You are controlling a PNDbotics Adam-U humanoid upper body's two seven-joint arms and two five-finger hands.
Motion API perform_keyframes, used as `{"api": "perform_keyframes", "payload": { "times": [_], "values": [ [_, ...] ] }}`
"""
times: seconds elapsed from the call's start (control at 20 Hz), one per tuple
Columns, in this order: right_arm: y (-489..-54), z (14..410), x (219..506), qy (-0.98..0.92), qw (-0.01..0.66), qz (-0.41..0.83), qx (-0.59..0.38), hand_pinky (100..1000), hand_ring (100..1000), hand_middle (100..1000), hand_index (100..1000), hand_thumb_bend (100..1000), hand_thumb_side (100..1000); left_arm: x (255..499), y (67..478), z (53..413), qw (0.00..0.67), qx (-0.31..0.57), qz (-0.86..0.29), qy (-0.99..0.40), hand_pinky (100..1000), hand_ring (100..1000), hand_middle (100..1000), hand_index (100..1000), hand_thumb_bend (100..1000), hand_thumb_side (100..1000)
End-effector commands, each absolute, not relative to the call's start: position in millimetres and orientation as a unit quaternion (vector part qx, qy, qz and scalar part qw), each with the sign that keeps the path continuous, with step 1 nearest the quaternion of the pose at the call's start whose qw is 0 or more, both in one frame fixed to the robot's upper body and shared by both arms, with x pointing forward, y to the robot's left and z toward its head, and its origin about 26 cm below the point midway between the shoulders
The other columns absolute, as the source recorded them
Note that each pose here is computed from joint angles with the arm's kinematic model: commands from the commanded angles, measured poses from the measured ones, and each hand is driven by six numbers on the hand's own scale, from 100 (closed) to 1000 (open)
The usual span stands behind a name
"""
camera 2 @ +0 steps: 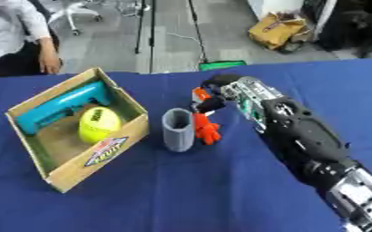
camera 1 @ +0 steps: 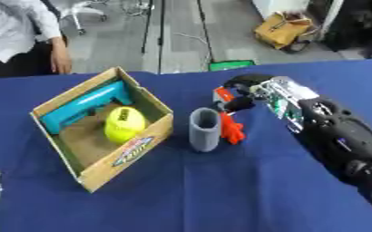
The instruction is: Pick up objects on the table and place them in the box.
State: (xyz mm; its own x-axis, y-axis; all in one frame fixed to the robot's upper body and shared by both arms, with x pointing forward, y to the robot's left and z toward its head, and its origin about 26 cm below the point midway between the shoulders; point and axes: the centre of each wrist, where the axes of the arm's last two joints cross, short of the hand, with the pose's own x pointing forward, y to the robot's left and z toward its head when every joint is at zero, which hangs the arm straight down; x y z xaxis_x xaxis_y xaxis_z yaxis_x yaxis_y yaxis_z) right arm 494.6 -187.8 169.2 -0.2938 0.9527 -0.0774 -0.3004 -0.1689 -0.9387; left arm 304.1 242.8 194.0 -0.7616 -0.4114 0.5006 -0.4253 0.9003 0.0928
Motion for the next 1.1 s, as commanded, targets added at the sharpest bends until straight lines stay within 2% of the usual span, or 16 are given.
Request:
{"api": "perform_keyframes", "payload": {
  "times": [0.05,0.3,0.55,1.1],
  "values": [
    [-190.3,181.2,497.8,-0.451,0.465,0.661,-0.378,833,928,925,1000,316,880,302.6,242.2,200.9,0.252,0.22,0.01,-0.942,997,930,920,899,100,1000],
    [-192.3,178.6,498.9,-0.454,0.471,0.655,-0.377,781,905,914,1000,301,867,302.4,242.4,200.3,0.253,0.22,0.01,-0.942,996,930,920,896,100,1000],
    [-191.9,178.5,499.2,-0.466,0.473,0.646,-0.378,671,814,869,991,240,791,302.5,242.0,200.4,0.254,0.22,0.009,-0.942,997,930,920,891,100,1000],
    [-193.0,175.8,499.9,-0.473,0.478,0.636,-0.379,581,719,814,920,219,669,302.4,241.8,200.3,0.255,0.22,0.009,-0.942,1000,931,920,880,100,1000]
  ]
}}
